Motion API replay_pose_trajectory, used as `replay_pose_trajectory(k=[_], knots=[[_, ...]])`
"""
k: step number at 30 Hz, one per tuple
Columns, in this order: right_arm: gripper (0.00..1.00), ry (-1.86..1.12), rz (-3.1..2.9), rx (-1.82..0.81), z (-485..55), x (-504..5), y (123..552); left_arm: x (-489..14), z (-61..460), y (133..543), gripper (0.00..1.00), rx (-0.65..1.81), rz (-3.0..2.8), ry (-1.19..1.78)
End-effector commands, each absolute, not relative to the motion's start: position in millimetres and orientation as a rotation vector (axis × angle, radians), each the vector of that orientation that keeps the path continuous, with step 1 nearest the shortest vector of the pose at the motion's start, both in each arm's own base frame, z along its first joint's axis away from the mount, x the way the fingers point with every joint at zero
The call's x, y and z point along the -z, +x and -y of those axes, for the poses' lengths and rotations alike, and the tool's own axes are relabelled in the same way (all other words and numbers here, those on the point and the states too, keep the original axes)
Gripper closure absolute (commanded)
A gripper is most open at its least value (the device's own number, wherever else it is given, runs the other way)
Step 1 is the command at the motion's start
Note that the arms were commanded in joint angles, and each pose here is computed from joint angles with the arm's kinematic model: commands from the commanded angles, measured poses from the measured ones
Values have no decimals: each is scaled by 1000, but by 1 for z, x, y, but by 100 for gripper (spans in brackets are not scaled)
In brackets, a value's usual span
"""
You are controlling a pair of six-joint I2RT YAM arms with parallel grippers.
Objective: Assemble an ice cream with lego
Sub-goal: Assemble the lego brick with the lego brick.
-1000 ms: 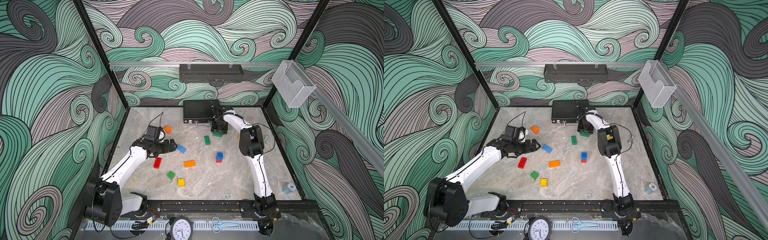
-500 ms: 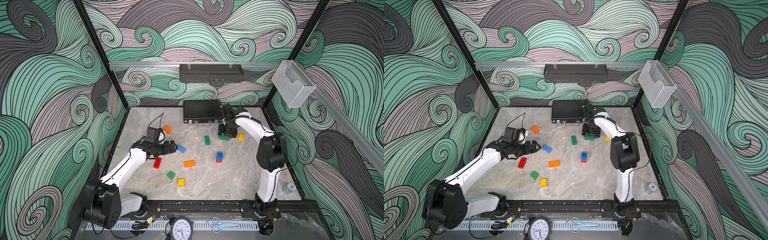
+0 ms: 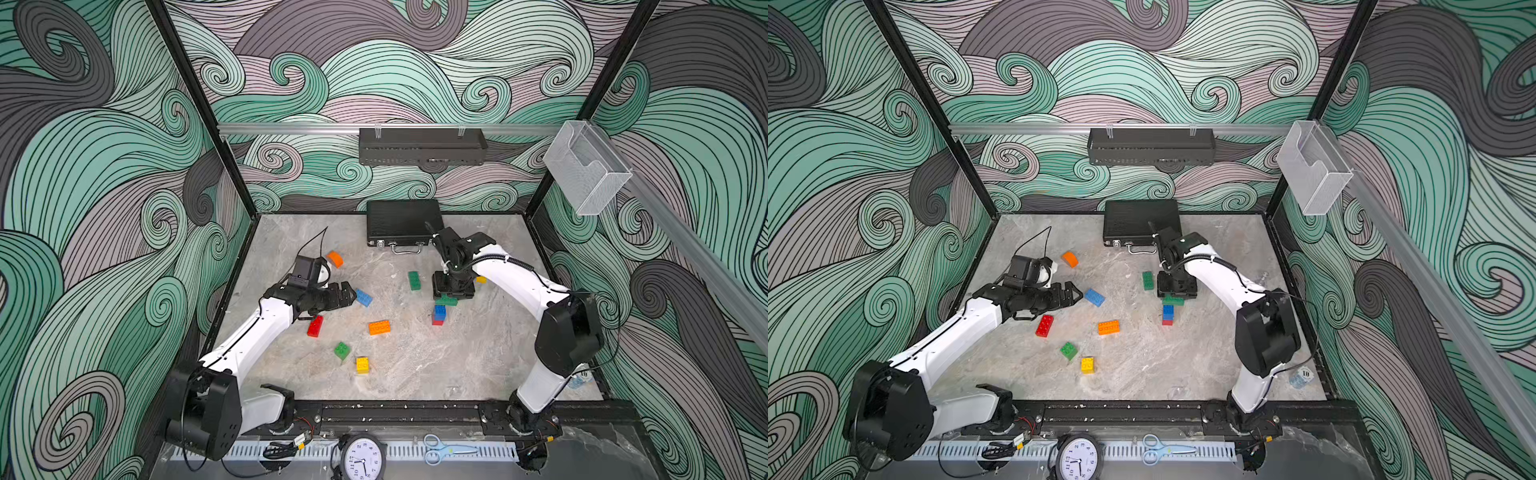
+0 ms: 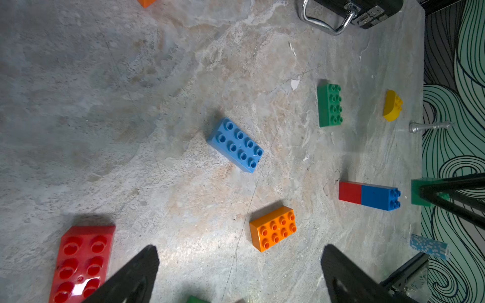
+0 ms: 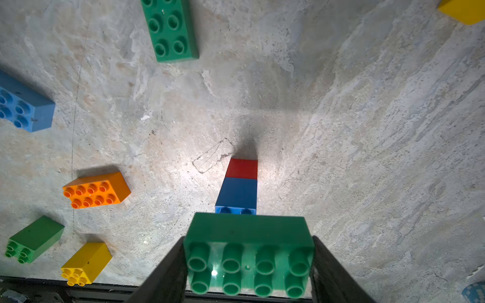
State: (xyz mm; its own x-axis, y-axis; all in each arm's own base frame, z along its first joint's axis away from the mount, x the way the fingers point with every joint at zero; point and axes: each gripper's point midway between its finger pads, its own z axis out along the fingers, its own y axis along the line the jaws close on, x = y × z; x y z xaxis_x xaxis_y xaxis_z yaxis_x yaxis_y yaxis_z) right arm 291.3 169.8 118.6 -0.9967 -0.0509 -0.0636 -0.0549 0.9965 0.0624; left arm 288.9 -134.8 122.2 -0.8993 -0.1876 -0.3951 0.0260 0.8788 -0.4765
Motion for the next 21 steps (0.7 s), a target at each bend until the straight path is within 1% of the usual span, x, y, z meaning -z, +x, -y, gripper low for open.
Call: replay_pose_trajectory(k=[1, 8, 21], knots=[[39, -62, -3098, -78, -171, -117, 283, -130, 138, 287, 3, 694, -2586, -100], [39, -112, -3115, -39, -178, -105, 278, -129, 137, 286, 3, 689, -2588, -101], [39, -118, -3130, 1, -176, -90, 274, -128, 137, 286, 3, 688, -2590, -101]])
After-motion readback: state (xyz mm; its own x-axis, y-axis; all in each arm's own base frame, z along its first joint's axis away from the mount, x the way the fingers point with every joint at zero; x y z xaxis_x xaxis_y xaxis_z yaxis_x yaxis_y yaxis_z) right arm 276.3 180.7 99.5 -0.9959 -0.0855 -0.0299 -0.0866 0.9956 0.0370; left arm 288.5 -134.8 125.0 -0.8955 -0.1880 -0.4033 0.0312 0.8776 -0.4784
